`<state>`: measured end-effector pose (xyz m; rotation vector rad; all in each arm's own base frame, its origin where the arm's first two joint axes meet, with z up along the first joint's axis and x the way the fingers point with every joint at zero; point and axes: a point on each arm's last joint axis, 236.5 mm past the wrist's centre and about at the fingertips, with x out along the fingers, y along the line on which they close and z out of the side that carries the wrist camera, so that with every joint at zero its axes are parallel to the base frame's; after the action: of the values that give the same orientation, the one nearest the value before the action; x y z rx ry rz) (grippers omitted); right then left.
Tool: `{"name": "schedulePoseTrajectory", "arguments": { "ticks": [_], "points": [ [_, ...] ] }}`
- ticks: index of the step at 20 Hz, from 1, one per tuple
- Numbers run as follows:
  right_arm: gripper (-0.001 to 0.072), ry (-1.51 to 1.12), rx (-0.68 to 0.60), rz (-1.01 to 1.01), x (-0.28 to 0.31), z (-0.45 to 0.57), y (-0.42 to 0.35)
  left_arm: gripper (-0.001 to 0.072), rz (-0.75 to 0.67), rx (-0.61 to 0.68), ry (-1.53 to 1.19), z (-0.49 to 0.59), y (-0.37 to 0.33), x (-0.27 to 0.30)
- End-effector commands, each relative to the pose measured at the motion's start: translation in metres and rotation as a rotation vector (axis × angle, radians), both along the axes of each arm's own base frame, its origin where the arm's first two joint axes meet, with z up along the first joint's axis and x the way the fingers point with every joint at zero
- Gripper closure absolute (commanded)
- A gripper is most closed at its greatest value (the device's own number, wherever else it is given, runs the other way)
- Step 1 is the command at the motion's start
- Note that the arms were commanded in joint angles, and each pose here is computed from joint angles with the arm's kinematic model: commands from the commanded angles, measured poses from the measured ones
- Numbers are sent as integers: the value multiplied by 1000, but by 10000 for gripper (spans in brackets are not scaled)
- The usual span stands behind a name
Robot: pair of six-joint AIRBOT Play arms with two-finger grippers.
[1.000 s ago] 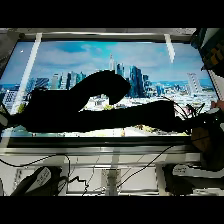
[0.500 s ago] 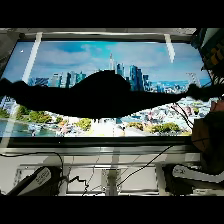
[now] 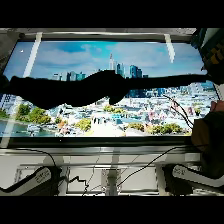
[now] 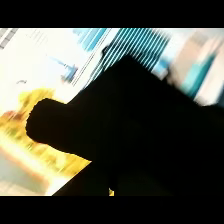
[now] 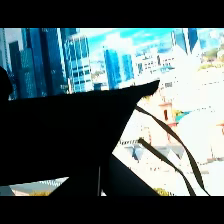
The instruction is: Fold the clothes and pants, and hang the long-sleeved shirts on hangers.
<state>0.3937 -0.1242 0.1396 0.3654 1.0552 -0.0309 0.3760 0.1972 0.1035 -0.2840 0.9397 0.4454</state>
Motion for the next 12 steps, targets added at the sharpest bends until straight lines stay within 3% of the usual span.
{"name": "schedulePoseTrajectory", "arguments": {
  "ticks": [1,7,12],
  "points": [
    [704,164,-22,-3,-54,-43,6,686,-54,98,505,-38,20,-104],
    [703,569,52,66,-181,-145,45,687,2,-135,858,-122,0,-218],
    [702,607,45,63,-191,-159,44,667,-8,-168,910,-146,-9,-237]
  ]
}}
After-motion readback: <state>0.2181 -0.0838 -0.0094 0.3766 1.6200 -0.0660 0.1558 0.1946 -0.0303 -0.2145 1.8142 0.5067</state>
